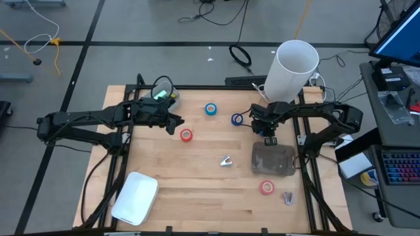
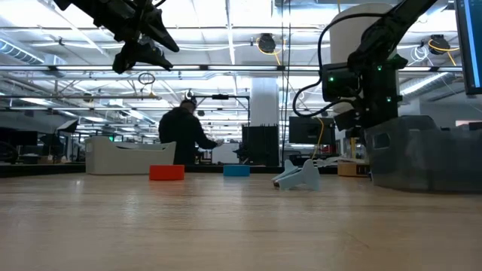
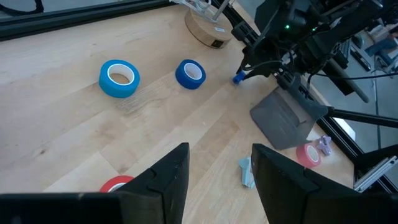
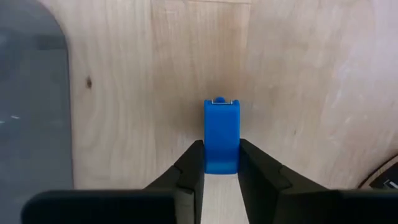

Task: Pick and place Stapler, Stapler remover, tape
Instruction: Put the small blue stapler into the gray bin

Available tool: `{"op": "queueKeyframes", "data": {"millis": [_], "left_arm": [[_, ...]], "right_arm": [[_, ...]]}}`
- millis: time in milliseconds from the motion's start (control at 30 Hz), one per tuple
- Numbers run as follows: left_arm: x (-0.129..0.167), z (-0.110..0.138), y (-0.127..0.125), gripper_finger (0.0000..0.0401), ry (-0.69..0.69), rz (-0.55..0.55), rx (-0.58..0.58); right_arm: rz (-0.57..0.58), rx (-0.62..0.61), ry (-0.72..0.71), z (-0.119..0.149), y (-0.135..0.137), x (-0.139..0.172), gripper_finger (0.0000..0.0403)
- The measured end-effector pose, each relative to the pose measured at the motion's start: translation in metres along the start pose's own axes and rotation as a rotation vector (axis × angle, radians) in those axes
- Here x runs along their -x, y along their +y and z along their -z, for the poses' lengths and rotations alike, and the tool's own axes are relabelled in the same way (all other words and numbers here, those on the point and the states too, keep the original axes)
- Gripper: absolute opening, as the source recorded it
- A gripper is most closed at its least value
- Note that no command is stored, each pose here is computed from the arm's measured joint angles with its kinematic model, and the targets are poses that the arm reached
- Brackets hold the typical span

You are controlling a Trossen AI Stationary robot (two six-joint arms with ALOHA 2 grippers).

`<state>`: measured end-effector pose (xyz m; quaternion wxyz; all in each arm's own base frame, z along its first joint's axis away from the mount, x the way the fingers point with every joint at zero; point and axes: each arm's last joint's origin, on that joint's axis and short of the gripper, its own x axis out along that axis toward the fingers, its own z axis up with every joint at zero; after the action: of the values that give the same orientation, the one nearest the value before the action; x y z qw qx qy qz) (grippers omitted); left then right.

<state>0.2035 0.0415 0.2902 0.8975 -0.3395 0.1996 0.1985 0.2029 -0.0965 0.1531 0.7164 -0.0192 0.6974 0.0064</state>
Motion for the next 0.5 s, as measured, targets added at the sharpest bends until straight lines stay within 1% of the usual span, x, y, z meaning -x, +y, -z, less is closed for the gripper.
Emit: {"op": "queueKeyframes", "data": {"millis": [167,300,500], "left_arm": [[0.0,0.0,0.0,0.0172,0.0,0.0,0.0],[0.0,0.0,0.0,0.0172,0.0,0.0,0.0],[0.0,0.0,0.0,0.0172,-0.005,0.004,-0.001]], "right_arm": [[0.038,-0.021,0.022,0.001,-0.001,0.0,0.0072],[0.044,-0.022,0.019,0.003,0.0,0.005,0.0067],[0.073,-0.054,-0.042,0.002,-0.001,0.031,0.0068]]}}
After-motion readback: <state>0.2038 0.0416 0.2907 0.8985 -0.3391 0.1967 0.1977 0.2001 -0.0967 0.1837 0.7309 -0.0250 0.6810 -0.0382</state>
